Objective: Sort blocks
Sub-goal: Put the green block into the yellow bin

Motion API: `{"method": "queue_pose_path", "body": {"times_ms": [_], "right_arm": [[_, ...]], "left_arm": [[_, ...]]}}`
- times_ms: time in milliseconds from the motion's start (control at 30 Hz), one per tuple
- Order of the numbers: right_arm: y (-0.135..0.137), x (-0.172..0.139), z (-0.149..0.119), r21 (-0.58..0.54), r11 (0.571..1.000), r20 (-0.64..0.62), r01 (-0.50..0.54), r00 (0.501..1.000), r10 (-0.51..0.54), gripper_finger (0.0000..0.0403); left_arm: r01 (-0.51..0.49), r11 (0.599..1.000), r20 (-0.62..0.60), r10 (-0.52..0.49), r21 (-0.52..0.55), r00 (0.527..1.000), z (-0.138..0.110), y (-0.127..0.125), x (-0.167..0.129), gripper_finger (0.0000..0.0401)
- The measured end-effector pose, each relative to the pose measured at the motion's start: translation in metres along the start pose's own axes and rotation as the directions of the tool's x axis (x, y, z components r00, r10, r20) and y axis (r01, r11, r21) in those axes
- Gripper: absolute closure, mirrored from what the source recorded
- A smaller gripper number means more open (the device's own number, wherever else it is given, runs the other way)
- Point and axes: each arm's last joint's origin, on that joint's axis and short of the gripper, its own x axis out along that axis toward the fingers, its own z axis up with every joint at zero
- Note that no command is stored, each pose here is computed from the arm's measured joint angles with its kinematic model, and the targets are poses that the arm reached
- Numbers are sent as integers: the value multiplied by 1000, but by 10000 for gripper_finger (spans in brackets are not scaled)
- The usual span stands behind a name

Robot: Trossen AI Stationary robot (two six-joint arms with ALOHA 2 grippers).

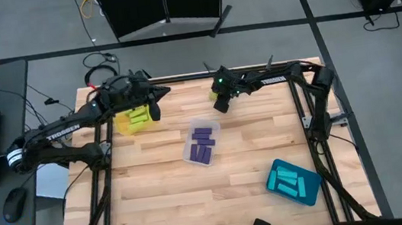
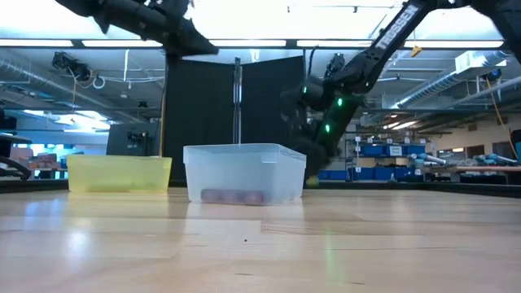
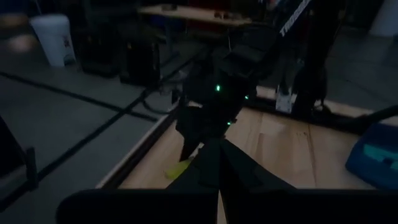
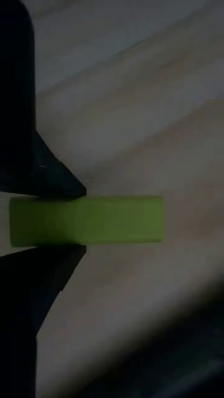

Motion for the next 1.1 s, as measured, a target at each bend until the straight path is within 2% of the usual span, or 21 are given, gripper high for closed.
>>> {"method": "queue_pose_path", "body": {"times_ms": [133, 267, 500, 633, 833, 967, 1100], "right_arm": [[-1, -28, 22, 12, 999, 183, -42, 982, 39, 286], [12, -40, 39, 44, 994, 322, -103, 943, 84, 286], [64, -33, 86, -11, 980, 437, -197, 881, 182, 286], [89, -35, 123, -42, 968, 528, -249, 817, 233, 286], [114, -4, 152, -62, 956, 545, -288, 793, 274, 286], [125, 14, 174, -55, 934, 594, -353, 740, 315, 286], [138, 48, 182, -41, 919, 584, -392, 737, 340, 286]], "left_arm": [[2, 1000, 83, -3, 12, 997, 13, -3, -20, 395], [4, 1000, 159, -7, 23, 987, 23, -6, -42, 395], [24, 1000, 249, -21, -9, 968, 33, -12, -77, 395], [29, 1000, 284, -24, -12, 959, 35, -14, -93, 395], [41, 999, 317, -28, -34, 948, 36, -17, -112, 395], [44, 999, 339, -30, -31, 940, 37, -18, -123, 395], [43, 999, 353, -31, -27, 935, 36, -19, -131, 395]]}}
